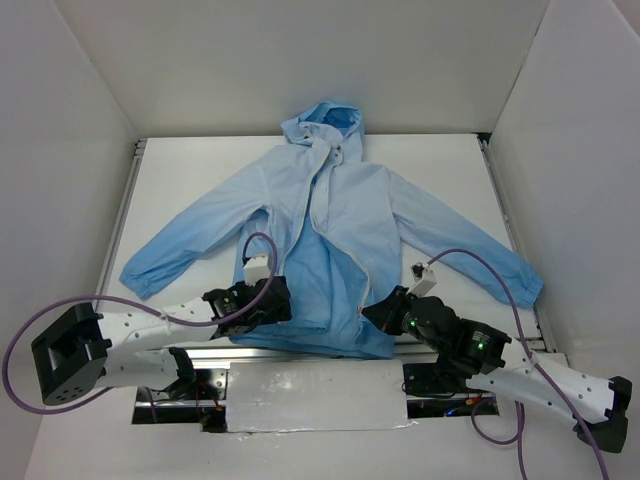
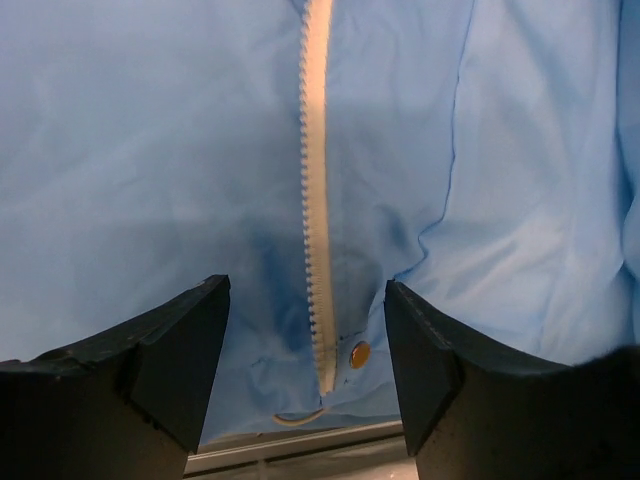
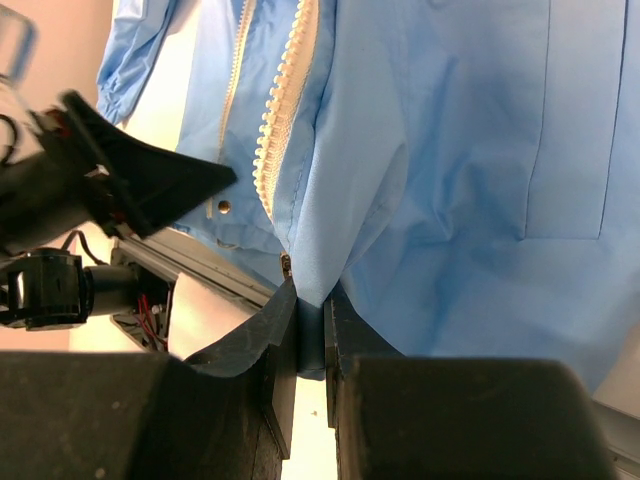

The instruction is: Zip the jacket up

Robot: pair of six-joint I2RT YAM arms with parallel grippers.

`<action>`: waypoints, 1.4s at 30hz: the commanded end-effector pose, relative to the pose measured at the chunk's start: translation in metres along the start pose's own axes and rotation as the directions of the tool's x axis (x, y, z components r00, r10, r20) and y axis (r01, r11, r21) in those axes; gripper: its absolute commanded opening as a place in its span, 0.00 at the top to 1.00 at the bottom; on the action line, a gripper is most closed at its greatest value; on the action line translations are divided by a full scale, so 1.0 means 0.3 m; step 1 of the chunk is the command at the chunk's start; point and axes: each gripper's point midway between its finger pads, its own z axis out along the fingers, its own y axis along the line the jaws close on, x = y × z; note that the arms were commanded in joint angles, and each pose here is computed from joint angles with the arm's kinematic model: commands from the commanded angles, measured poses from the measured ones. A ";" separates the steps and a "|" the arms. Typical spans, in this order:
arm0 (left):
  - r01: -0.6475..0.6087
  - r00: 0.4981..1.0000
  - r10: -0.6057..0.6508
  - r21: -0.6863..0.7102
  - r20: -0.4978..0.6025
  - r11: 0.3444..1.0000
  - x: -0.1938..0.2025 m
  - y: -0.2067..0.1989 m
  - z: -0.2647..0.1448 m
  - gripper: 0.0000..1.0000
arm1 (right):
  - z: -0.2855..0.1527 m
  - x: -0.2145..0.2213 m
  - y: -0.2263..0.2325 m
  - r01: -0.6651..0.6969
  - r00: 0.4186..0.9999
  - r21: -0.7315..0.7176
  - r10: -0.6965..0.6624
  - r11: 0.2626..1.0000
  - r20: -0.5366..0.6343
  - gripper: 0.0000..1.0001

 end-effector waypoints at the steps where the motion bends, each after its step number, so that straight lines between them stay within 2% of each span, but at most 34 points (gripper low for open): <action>1: 0.029 0.999 -0.025 0.220 -0.021 0.975 -0.011 -0.137 -0.005 0.25 | -0.023 -0.069 0.076 -0.012 0.998 -0.059 0.015 0.998 0.056 1.00; 3: 0.055 0.998 -0.049 0.249 -0.030 0.967 -0.019 -0.142 0.018 0.28 | -0.022 -0.066 0.074 -0.015 0.998 -0.059 0.018 0.998 0.056 1.00; 5: 0.069 0.997 -0.055 0.300 -0.055 0.951 -0.012 -0.164 0.028 0.34 | -0.022 -0.066 0.076 -0.016 0.998 -0.062 0.019 0.998 0.056 1.00; 6: 0.071 0.997 -0.055 0.300 -0.062 0.951 -0.009 -0.159 0.041 0.41 | -0.021 -0.066 0.075 -0.017 0.998 -0.062 0.021 0.998 0.056 1.00; 8: 0.079 0.996 -0.058 0.340 -0.070 0.937 0.000 -0.175 0.047 0.44 | -0.020 -0.061 0.072 -0.014 0.999 -0.060 0.017 0.998 0.051 1.00; 11: 0.102 0.993 -0.070 0.363 -0.100 0.926 0.012 -0.170 0.061 0.67 | -0.020 -0.059 0.066 -0.016 0.999 -0.055 0.019 0.998 0.051 1.00; 12: 0.116 0.991 -0.086 0.348 -0.100 0.930 -0.001 -0.151 0.074 0.84 | -0.021 -0.057 0.064 -0.015 0.999 -0.053 0.017 0.998 0.049 1.00; 14: 0.132 0.990 -0.110 0.299 -0.090 0.945 -0.035 -0.114 0.076 0.97 | -0.026 -0.065 0.064 -0.017 0.998 -0.054 0.020 0.998 0.058 1.00; 16: 0.130 0.990 -0.124 0.087 -0.071 0.988 -0.060 0.049 0.091 1.00 | -0.031 -0.065 0.057 -0.013 0.998 -0.047 0.016 0.999 0.058 1.00; 17: 0.147 0.989 -0.146 0.039 -0.018 0.988 -0.141 0.067 0.060 1.00 | -0.034 -0.070 0.058 -0.015 0.998 -0.049 0.018 0.999 0.064 1.00; 18: 0.137 0.991 -0.136 -0.187 0.014 0.973 -0.152 0.235 0.033 1.00 | -0.036 -0.070 0.051 -0.011 0.998 -0.043 0.013 0.999 0.066 1.00; 19: 0.144 0.989 -0.134 -0.281 0.056 0.949 -0.193 0.294 -0.008 1.00 | -0.035 -0.070 0.046 -0.010 0.998 -0.037 0.012 0.999 0.066 1.00; 20: 0.182 0.980 -0.144 -0.323 0.138 0.929 -0.296 0.301 -0.077 1.00 | -0.035 -0.072 0.046 -0.010 0.998 -0.035 0.012 0.999 0.069 1.00; 21: 0.242 0.957 -0.139 -0.432 0.256 0.869 -0.371 0.385 -0.137 1.00 | -0.033 -0.069 0.043 -0.008 0.998 -0.030 0.010 1.000 0.066 1.00; 22: 0.207 0.968 -0.087 -0.556 0.234 0.805 -0.363 0.474 -0.233 1.00 | -0.032 -0.070 0.043 -0.008 0.998 -0.028 0.010 1.000 0.067 1.00; 23: 0.260 0.946 -0.094 -0.554 0.310 0.791 -0.452 0.465 -0.316 1.00 | -0.030 -0.070 0.048 -0.006 0.998 -0.030 0.008 1.000 0.064 1.00; 24: 0.345 0.914 -0.134 -0.558 0.384 0.755 -0.482 0.482 -0.374 1.00 | -0.028 -0.070 0.052 -0.003 0.998 -0.032 0.005 0.999 0.062 1.00; 25: 0.321 0.917 -0.095 -0.575 0.388 0.753 -0.509 0.493 -0.427 1.00 | -0.026 -0.068 0.056 0.000 0.998 -0.036 0.002 0.999 0.060 1.00; 26: 0.334 0.896 -0.104 -0.500 0.431 0.799 -0.572 0.447 -0.451 1.00 | -0.022 -0.070 0.063 0.004 0.998 -0.041 -0.001 0.999 0.061 1.00; 28: 0.258 0.915 -0.051 -0.484 0.400 0.836 -0.590 0.426 -0.461 1.00 | -0.019 -0.065 0.068 0.008 0.999 -0.048 -0.006 0.999 0.053 1.00; 29: 0.168 0.920 0.008 -0.410 0.393 0.897 -0.637 0.354 -0.428 1.00 | -0.017 -0.063 0.074 0.011 0.999 -0.055 -0.008 0.998 0.050 1.00; 31: 0.072 0.949 0.035 -0.325 0.313 0.943 -0.606 0.270 -0.343 1.00 | -0.016 -0.063 0.074 0.013 0.999 -0.055 -0.010 0.998 0.050 1.00; 32: -0.006 0.979 0.052 -0.227 0.198 0.974 -0.540 0.182 -0.267 1.00 | -0.016 -0.064 0.073 0.015 0.999 -0.054 -0.012 0.998 0.052 1.00; 33: -0.068 0.978 0.091 -0.124 0.189 0.990 -0.517 0.070 -0.229 1.00 | -0.018 -0.064 0.073 0.017 0.999 -0.055 -0.014 0.998 0.051 1.00; 34: -0.127 0.978 0.147 -0.135 0.147 0.983 -0.455 0.023 -0.164 1.00 | -0.022 -0.068 0.076 0.014 0.998 -0.057 -0.011 0.998 0.055 1.00; 35: -0.212 0.966 0.220 -0.070 0.136 0.975 -0.368 -0.103 -0.156 1.00 | -0.024 -0.069 0.070 0.015 0.998 -0.049 -0.012 0.999 0.056 1.00; 36: -0.265 0.956 0.271 -0.065 0.113 0.962 -0.316 -0.153 -0.138 1.00 | -0.026 -0.071 0.069 0.012 0.998 -0.049 -0.009 0.999 0.057 1.00; 37: -0.329 0.941 0.334 -0.084 0.056 0.941 -0.258 -0.219 -0.078 1.00 | -0.029 -0.073 0.067 0.010 0.998 -0.048 -0.007 0.999 0.062 1.00; 38: -0.392 0.918 0.396 -0.085 0.027 0.916 -0.183 -0.269 -0.074 1.00 | -0.032 -0.074 0.064 0.009 0.998 -0.046 -0.006 0.999 0.063 1.00; 39: -0.405 0.912 0.409 -0.082 0.037 0.910 -0.178 -0.337 -0.077 1.00 | -0.036 -0.079 0.066 0.005 0.998 -0.046 -0.002 0.999 0.066 1.00; 40: -0.457 0.888 0.461 -0.140 -0.008 0.878 -0.113 -0.336 -0.015 1.00 | -0.041 -0.084 0.068 0.005 0.997 -0.049 -0.001 0.999 0.071 1.00; 42: -0.486 0.871 0.490 -0.160 -0.014 0.859 -0.060 -0.379 -0.005 1.00 | -0.049 -0.083 0.059 0.000 0.998 -0.035 0.002 0.999 0.066 1.00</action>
